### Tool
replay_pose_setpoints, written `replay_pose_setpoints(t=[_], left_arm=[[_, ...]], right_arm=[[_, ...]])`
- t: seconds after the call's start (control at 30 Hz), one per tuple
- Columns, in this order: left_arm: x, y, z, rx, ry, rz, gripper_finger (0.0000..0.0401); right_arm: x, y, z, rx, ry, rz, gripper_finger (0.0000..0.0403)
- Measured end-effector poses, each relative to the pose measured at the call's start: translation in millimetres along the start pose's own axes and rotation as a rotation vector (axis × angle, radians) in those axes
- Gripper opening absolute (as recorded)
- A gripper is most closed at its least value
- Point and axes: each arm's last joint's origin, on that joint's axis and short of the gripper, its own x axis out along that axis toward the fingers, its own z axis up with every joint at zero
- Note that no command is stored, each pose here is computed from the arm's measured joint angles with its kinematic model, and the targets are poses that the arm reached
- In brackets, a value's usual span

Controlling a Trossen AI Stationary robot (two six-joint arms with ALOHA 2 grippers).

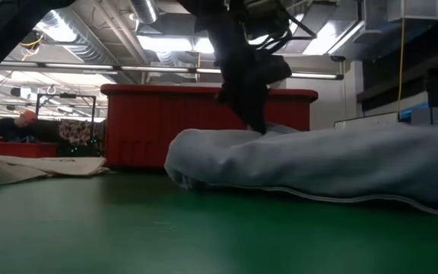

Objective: Fold Laundry from Bin
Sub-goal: Fold the light blue jeans

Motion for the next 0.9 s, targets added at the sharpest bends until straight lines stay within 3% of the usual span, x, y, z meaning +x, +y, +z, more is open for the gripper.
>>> replay_pose_setpoints(t=[0.23,0.6,0.9], left_arm=[[17,8,-5,-0.025,-0.034,0.017,0.0006],[39,17,-17,0.014,-0.064,0.072,0.0050],[32,18,-8,0.008,-0.090,0.075,0.0113]], right_arm=[[25,5,-9,0.003,0.098,-0.019,0.0200],[28,7,-10,0.003,0.116,0.007,0.0200],[-3,9,7,-0.004,0.143,0.006,0.0200]])
